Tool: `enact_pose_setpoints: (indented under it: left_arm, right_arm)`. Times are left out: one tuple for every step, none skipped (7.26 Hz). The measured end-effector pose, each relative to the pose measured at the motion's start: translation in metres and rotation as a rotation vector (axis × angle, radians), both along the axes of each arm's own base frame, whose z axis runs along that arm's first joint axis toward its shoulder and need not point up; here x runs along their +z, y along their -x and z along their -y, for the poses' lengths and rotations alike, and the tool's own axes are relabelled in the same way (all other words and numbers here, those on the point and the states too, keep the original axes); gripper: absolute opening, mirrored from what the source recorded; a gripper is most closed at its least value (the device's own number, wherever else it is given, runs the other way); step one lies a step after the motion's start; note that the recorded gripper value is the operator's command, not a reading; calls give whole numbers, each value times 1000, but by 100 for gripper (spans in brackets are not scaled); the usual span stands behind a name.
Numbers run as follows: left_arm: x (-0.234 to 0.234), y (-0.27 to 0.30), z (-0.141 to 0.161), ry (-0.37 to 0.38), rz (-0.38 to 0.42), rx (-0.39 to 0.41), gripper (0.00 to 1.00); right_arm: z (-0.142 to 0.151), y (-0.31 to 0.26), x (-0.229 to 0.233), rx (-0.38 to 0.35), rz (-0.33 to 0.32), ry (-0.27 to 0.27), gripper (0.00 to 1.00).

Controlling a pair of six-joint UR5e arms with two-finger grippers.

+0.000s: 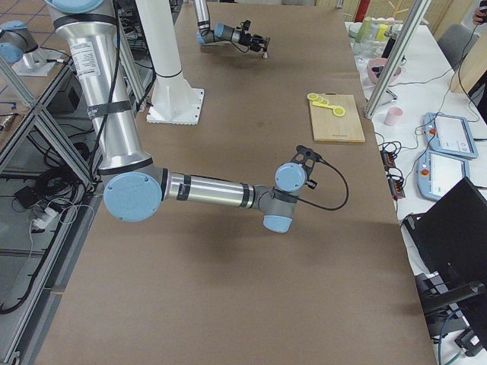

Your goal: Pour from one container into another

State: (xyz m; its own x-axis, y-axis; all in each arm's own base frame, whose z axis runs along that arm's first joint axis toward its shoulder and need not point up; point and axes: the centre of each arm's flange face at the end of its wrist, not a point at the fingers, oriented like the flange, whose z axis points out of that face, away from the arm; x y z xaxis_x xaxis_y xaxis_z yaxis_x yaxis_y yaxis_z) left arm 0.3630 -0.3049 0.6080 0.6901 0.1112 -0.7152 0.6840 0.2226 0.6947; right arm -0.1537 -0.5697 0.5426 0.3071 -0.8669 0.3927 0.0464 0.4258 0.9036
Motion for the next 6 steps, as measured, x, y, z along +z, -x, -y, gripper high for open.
enact_pose_setpoints:
  left_arm:
    - [1, -1, 0, 6, -7, -1, 59]
    - [2, -2, 0, 14, -11, -2, 56]
    - [3, -3, 1, 18, -9, -3, 55]
    - [3, -4, 1, 20, -8, -4, 55]
    - [4, -4, 1, 21, -7, -5, 55]
    - [4, -4, 1, 21, -7, -5, 46]
  right_arm:
    - [15, 3, -16, -3, -28, -24, 0]
    - [26, 4, -30, -8, -58, -52, 0]
    - [31, 8, -41, -14, -74, -68, 0]
    - [33, 14, -51, -13, -79, -80, 0]
    - [35, 22, -63, -15, -81, -85, 0]
    - [36, 32, -78, -26, -84, -78, 0]
